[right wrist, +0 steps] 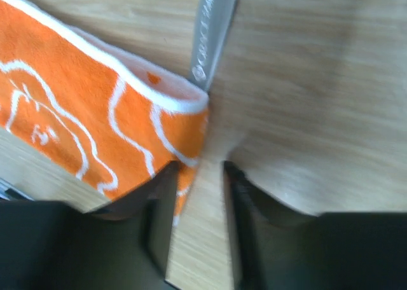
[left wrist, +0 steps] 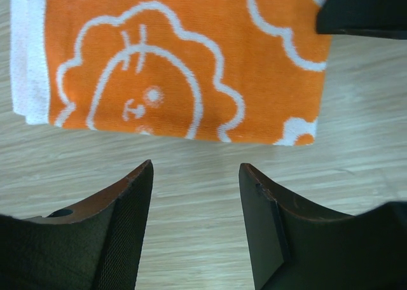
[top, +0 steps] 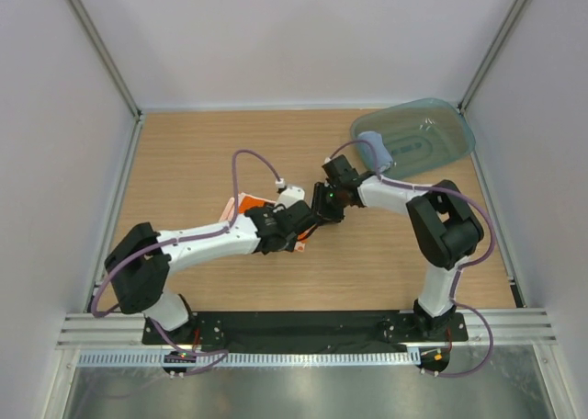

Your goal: Roll the towels

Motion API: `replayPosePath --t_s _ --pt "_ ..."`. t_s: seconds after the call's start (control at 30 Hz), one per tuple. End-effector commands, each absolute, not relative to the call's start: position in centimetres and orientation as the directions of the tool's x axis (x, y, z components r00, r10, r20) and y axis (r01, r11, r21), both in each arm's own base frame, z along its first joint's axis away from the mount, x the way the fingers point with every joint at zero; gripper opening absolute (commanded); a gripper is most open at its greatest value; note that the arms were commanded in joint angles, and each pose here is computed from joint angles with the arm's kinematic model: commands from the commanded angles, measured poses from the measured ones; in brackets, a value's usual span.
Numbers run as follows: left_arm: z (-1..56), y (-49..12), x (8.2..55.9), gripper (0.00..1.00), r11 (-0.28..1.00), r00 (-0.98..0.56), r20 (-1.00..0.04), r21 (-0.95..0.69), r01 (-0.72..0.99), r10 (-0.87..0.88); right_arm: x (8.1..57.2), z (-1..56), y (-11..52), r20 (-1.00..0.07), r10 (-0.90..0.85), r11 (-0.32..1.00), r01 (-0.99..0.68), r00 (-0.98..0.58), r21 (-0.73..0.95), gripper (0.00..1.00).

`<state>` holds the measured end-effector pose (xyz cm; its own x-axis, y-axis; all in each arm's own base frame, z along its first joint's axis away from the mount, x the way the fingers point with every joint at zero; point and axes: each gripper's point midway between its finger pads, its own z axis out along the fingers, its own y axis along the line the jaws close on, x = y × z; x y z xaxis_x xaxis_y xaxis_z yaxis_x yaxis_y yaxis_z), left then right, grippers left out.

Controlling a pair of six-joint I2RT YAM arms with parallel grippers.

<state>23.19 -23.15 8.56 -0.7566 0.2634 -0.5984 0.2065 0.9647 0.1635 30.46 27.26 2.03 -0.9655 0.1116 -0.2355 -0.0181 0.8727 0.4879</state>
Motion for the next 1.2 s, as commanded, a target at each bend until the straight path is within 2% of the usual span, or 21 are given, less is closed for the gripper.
replayPosePath --t_s 0.0,0.1,0.13,0.23,0.37,0.53,0.93,1.03,1.13,1.17 --pt "9.7 -25.8 24.0 0.57 0.96 -0.702 -0.655 0.16 0.232 0.279 29.8 3.3 23.9 -0.27 0.072 0.942 -0.023 -0.96 0.336 0.46" --pt "9.9 -27.4 23.5 0.57 0.95 -0.683 -0.663 0.163 0.267 0.306 31.0 7.3 23.3 -0.355 0.065 0.949 -0.052 -0.933 0.311 0.59" --pt "10.1 -28.2 23.6 0.57 0.95 -0.676 -0.672 0.151 0.275 0.302 31.9 9.2 22.7 -0.413 0.07 0.956 -0.058 -0.908 0.288 0.62" --pt "10.0 -29.9 23.2 0.58 0.94 -0.66 -0.68 0.136 0.313 0.319 31.8 10.5 20.0 -0.438 0.075 0.978 -0.019 -0.896 0.206 0.69" --pt "8.6 -31.4 23.2 0.58 0.934 -0.669 -0.667 0.123 0.334 0.327 31.4 11.1 16.4 -0.452 0.136 0.982 0.059 -0.882 0.18 0.7" --pt "6.7 -32.5 23.4 0.58 0.928 -0.68 -0.647 0.128 0.35 0.346 30.2 9.8 12.5 -0.412 0.223 0.969 0.154 -0.884 0.194 0.71" --pt "2.0 -31.5 23.1 0.56 0.932 -0.729 -0.582 0.199 0.303 0.361 29.4 10.7 10.9 -0.414 0.234 0.967 0.166 -0.88 0.193 0.72" --pt "1.2 -31.0 23.1 0.52 0.927 -0.729 -0.574 0.221 0.301 0.374 29.3 10.8 10.8 -0.413 0.233 0.967 0.166 -0.88 0.194 0.72" --pt "0.6 -30.8 23.1 0.44 0.925 -0.731 -0.567 0.234 0.3 0.381 29.3 10.8 10.8 -0.412 0.233 0.967 0.164 -0.881 0.195 0.72" --pt "0.5 -30.7 23.1 0.38 0.925 -0.731 -0.567 0.235 0.299 0.38 29.2 10.8 10.9 -0.411 0.233 0.967 0.163 -0.881 0.198 0.72"
